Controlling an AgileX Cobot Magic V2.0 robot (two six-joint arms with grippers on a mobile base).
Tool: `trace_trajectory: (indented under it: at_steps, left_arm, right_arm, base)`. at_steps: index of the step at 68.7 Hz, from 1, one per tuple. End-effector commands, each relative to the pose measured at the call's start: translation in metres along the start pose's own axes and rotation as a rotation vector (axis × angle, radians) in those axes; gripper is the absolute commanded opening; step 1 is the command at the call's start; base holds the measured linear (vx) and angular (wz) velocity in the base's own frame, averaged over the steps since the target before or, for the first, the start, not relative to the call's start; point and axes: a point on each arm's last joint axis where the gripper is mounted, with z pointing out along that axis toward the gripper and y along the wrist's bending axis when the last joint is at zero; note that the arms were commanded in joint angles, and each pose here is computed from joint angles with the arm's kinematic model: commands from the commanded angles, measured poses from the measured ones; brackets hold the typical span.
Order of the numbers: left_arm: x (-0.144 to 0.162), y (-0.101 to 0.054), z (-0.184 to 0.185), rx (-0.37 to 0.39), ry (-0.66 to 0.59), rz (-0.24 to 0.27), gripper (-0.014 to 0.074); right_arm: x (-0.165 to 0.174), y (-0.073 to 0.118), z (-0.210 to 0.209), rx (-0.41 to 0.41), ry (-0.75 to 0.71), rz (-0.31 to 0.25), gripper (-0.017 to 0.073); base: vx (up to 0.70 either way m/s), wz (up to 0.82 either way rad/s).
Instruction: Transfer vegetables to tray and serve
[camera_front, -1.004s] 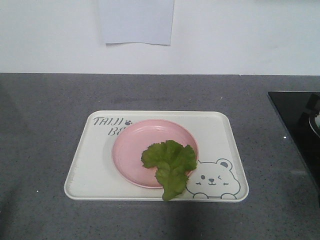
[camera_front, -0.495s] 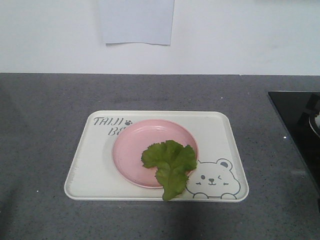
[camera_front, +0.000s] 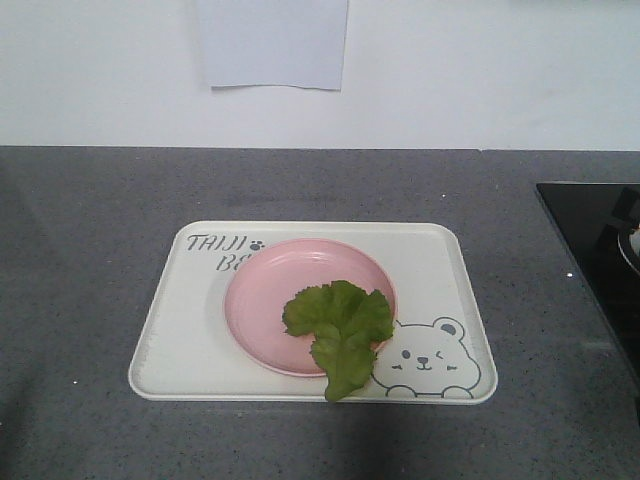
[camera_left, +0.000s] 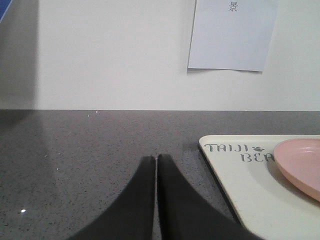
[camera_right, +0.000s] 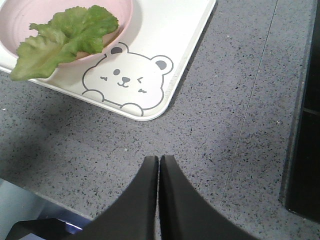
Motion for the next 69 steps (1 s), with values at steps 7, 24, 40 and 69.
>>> trace_trajectory:
  at_steps: [7, 24, 40, 69]
  left_arm:
    - [0.001, 0.0, 0.0, 0.004, -0.064, -0.009, -0.0006]
    - [0.001, 0.0, 0.0, 0.004, -0.064, -0.009, -0.0006]
    - [0.001, 0.0, 0.0, 0.004, -0.064, -0.009, -0.0006]
    - [0.001, 0.0, 0.0, 0.004, -0.064, -0.01, -0.0006]
  right_arm:
    - [-0.011, -0.001, -0.005, 0.016, -0.076, -0.006, -0.0008]
    - [-0.023, -0.011, -0.013, 0.164, -0.323, -0.035, -0.0006]
    - [0.022, -0.02, 0.002, 0.322, -0.568, 0.054, -0.0006]
    - [0.096, -0.02, 0.043, 0.393, -0.796, -0.005, -0.0006]
  base:
    - [0.0, 0.0]
    - [0.0, 0.0]
    - [0.0, 0.0]
    - [0.0, 0.0]
